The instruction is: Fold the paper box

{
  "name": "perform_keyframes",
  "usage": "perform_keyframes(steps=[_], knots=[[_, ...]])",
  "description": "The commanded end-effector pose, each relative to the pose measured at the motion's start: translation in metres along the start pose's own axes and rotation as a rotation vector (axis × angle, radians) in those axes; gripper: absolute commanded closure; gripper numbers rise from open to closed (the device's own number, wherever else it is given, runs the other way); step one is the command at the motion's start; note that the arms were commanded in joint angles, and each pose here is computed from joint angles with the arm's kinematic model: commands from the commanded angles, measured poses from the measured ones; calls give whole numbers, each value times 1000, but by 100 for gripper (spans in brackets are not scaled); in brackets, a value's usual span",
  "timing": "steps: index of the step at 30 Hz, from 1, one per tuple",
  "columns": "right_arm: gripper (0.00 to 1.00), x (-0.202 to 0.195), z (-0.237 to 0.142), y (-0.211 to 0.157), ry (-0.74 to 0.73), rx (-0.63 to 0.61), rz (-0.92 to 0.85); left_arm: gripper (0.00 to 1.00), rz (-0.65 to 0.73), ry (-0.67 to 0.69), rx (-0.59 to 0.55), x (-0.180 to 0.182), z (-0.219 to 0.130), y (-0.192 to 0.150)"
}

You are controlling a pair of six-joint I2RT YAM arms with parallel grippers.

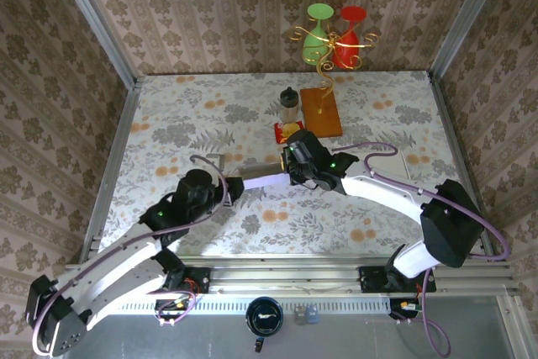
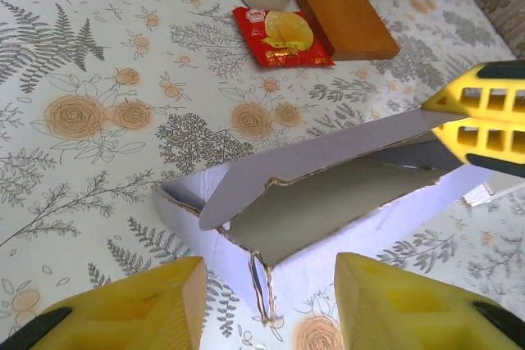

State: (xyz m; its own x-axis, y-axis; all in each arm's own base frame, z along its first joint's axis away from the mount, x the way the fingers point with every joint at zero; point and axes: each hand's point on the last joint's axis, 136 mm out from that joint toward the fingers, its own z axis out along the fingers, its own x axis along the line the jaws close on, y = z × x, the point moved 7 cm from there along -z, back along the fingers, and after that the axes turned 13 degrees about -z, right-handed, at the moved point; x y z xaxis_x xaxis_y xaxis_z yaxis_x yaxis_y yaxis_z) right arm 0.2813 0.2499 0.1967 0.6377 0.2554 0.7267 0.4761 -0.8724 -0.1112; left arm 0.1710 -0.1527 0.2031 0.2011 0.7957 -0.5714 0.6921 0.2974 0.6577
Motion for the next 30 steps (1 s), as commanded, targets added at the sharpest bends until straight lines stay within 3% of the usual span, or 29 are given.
perform_keyframes(steps=[1, 6, 12, 17, 30], knots=[[100, -21, -3, 4, -80, -4, -27, 55, -56, 26, 10, -1, -15, 5], [100, -29, -9, 7, -65, 6, -91, 54, -138, 52, -24, -7, -23, 22], [100, -41, -9, 8, -16, 49, -260, 53, -224, 54, 21, -8, -5, 25], [92, -64, -11, 11, 24, 85, -321, 54, -281, 65, 75, 1, 14, 15], [89, -86, 3, 15, 22, 118, -349, 51, -446, 87, 287, 22, 60, -23]])
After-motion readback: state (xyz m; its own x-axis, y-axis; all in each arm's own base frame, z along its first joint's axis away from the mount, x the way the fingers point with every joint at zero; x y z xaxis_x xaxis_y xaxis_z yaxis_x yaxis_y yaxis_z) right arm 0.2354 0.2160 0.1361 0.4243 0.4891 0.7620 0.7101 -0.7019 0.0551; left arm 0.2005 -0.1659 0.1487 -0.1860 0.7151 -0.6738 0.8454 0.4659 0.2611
